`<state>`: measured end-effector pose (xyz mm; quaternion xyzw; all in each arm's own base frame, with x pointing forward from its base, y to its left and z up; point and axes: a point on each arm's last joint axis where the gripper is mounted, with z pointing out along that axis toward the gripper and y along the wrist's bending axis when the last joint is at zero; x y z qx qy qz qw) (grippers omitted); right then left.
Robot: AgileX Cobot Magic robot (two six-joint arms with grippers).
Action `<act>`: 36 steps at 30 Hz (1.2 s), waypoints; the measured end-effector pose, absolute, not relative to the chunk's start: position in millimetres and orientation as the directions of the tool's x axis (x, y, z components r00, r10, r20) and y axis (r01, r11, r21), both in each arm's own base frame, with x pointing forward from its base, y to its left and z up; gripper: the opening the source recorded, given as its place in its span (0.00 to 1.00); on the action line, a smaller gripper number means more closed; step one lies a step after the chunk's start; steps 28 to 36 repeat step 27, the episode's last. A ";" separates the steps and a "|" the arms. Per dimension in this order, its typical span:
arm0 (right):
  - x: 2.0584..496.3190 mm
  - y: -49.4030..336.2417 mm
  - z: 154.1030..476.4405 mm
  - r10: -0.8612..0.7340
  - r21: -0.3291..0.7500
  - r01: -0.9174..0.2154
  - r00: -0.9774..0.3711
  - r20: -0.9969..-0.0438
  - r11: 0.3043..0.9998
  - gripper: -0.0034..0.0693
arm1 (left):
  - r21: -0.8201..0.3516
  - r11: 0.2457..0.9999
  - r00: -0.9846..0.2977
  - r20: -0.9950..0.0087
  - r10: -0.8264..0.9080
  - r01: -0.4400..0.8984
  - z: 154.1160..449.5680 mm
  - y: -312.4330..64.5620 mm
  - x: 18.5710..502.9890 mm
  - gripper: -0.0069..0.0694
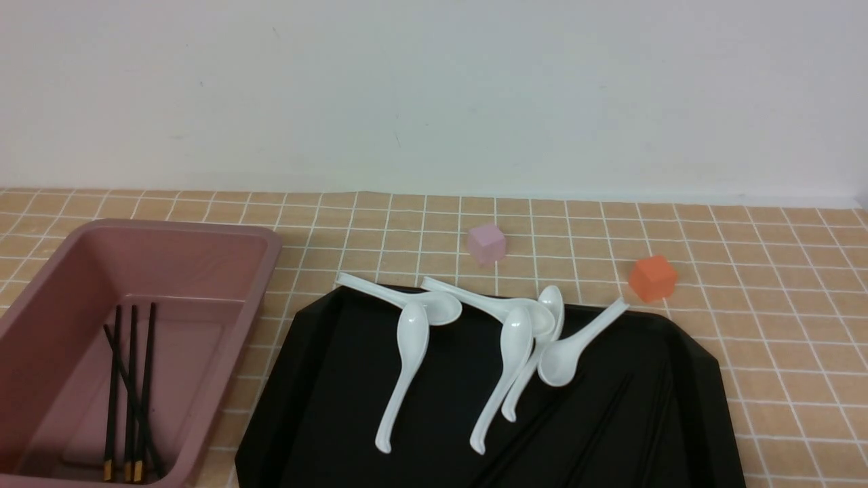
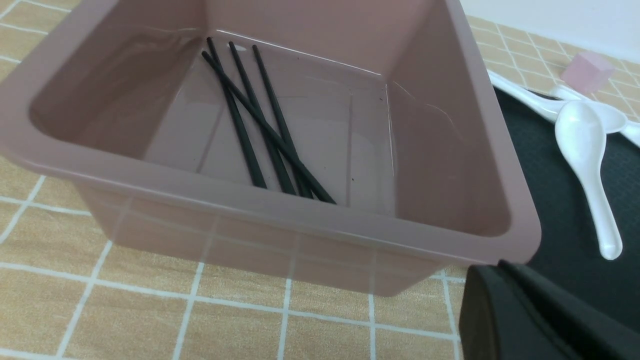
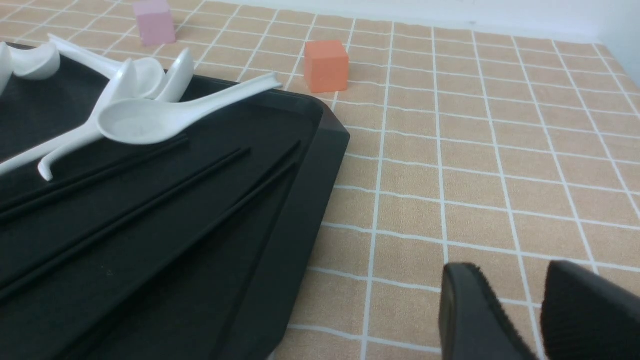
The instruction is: On brown tablecloth take chopsticks from black tray and put them in box.
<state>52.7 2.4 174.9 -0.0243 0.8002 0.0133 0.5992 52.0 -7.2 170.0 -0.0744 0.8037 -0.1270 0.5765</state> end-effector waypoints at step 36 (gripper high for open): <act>52.7 2.4 174.9 -0.023 -0.008 -0.055 -0.281 -0.959 0.998 0.38 | -0.291 0.956 -0.324 -0.908 -0.267 0.027 170.0 -7.2 52.0 0.14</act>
